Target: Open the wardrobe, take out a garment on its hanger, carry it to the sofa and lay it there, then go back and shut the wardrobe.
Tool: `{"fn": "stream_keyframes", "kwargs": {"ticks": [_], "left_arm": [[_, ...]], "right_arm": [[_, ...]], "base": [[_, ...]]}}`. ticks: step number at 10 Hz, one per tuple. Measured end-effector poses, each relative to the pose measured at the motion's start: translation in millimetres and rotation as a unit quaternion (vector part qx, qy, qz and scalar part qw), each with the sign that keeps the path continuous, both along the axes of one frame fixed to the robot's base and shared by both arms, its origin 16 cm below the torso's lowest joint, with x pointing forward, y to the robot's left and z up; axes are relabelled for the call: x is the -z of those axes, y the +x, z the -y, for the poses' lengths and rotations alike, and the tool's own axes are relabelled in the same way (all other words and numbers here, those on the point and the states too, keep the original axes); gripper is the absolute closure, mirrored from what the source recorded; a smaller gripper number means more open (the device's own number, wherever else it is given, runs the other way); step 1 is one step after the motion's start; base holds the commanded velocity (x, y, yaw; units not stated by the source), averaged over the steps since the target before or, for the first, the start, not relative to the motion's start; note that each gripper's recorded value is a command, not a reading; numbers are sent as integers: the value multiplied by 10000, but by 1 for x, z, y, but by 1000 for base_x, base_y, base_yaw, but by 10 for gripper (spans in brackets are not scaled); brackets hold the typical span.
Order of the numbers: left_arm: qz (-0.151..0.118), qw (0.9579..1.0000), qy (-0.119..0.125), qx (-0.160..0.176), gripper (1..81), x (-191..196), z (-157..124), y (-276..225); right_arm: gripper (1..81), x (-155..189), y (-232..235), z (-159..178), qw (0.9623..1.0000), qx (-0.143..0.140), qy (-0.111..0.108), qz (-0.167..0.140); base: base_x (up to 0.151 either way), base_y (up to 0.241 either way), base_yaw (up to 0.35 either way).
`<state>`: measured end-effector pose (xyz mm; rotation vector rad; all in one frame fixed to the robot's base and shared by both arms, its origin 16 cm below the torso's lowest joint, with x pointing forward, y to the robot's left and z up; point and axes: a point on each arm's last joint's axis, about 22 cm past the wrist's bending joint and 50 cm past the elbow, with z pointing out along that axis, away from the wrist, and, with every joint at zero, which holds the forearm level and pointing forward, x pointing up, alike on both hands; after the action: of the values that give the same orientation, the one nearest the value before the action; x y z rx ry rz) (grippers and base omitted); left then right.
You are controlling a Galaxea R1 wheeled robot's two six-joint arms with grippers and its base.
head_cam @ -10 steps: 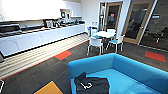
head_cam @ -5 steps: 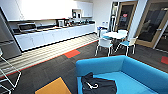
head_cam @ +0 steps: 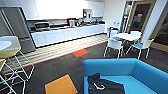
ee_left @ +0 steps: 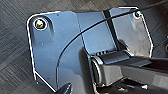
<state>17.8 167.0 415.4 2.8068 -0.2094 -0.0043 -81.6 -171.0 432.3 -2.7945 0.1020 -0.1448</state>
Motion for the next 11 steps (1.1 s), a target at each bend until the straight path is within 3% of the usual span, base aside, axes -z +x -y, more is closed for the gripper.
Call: {"fn": "stream_keyframes", "kwargs": {"ticks": [11], "left_arm": [[-40, 9999, -47, 114, 10, -1, 8, -11]], "right_arm": [[10, 0, -2, 0, 10000, -3, -33, 1]], "base": [[0, 0, 277]]}}
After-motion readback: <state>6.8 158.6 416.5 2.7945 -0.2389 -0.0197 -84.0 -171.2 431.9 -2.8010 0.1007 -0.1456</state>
